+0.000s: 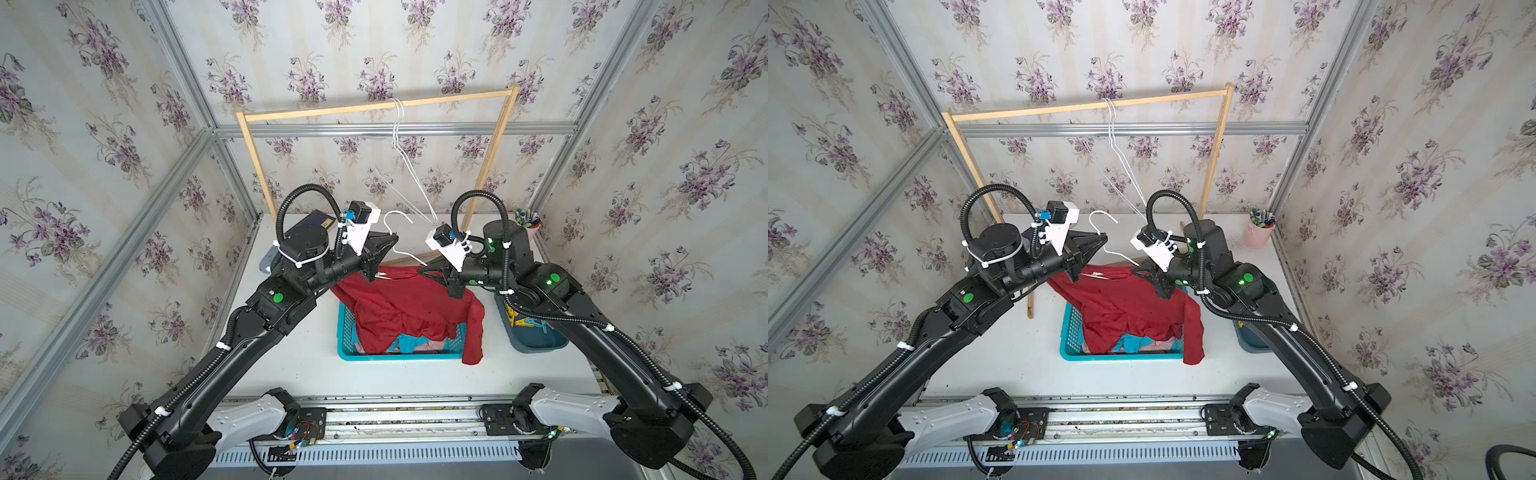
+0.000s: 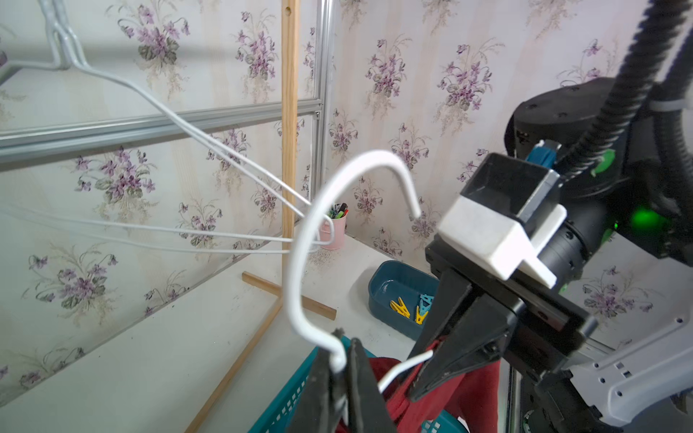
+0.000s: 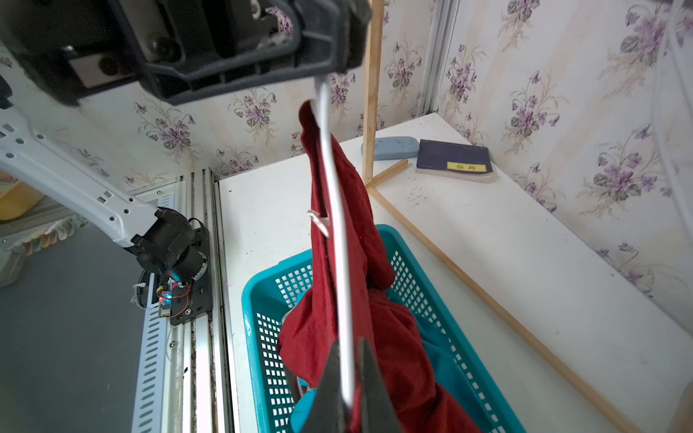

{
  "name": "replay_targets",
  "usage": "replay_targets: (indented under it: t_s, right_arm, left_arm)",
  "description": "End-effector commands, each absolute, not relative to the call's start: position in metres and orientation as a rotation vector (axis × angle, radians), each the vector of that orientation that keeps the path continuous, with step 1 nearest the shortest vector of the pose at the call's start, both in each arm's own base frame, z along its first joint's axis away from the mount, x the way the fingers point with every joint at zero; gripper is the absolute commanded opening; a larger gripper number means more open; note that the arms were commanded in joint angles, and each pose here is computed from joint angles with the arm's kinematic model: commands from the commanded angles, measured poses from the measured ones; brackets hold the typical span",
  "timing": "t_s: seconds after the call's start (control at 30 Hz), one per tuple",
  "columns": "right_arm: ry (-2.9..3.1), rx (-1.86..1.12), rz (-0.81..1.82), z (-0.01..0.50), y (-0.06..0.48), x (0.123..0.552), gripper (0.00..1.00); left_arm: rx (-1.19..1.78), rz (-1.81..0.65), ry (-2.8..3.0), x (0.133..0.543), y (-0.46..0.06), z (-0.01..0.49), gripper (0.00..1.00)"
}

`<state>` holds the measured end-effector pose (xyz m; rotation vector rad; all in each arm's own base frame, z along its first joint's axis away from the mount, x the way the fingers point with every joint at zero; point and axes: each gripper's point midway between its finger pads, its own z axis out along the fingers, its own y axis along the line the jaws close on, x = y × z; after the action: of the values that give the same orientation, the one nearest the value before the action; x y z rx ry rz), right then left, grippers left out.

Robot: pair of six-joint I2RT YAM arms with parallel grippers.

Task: Remove the clothespins securing t-shirts to the hanger
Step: Pick up the hanger from the basket, then remove the T-shirt from the hanger.

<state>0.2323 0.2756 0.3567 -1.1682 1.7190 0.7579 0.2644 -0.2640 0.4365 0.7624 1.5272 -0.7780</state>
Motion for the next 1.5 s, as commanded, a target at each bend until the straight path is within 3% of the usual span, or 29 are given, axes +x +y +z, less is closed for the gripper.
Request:
replay_targets:
  t_s: [0.0,0.03,0.17,0.43,0.5,0.57,0.7,0.77,0.83,0.93,1.03,1.13,1.27,1.47]
  right_arm:
    - [1.651,-1.273,0.679,0.360,0.273,0.231,0.00]
    - [1.642,-1.301,0.675,0.360,0.274,0.229,0.00]
    - [1.623,-1.369,0.712,0.360,0.280,0.224,0.00]
    - [1.596,-1.420,0.837,0.361,0.297,0.221,0.00]
    - [1.586,-1.426,0.846,0.363,0.299,0.221,0.00]
    - [1.578,-1.429,0.857,0.365,0.300,0.221,0.00]
    - [1.575,-1.445,0.895,0.365,0.304,0.219,0.00]
    - [1.586,-1.455,0.904,0.361,0.306,0.220,0.00]
    - [1.588,-1.451,0.900,0.362,0.307,0.222,0.00]
    - [1.593,-1.396,0.859,0.370,0.306,0.232,0.01]
    - [1.601,-1.284,0.757,0.385,0.298,0.246,0.55]
    - [1.616,-1.171,0.639,0.394,0.278,0.253,0.75]
    - [1.660,-1.062,0.497,0.383,0.247,0.253,0.87]
    - [1.752,-0.986,0.405,0.371,0.222,0.253,0.88]
  left_arm:
    - [1.021,-0.756,1.515,0.242,-0.268,0.416,0.71]
    - [1.018,-0.751,1.562,0.248,-0.258,0.409,0.77]
    - [1.024,-1.067,1.566,0.248,-0.237,0.411,0.78]
    - [1.110,-1.086,1.506,0.239,-0.237,0.403,0.75]
    - [1.115,-1.125,1.510,0.239,-0.240,0.403,0.66]
    - [1.106,-1.143,1.529,0.242,-0.241,0.401,0.46]
    - [1.099,-1.172,1.554,0.247,-0.245,0.396,0.37]
    - [1.096,-1.174,1.552,0.247,-0.246,0.398,0.26]
    - [1.081,-1.166,1.557,0.248,-0.245,0.400,0.00]
    - [1.055,-1.150,1.556,0.246,-0.242,0.409,0.00]
    - [0.994,-1.085,1.564,0.249,-0.232,0.420,0.00]
    - [0.954,-1.011,1.538,0.249,-0.221,0.435,0.00]
    - [0.945,-1.000,1.507,0.246,-0.215,0.451,0.00]
    - [0.919,-1.005,1.494,0.247,-0.208,0.466,0.00]
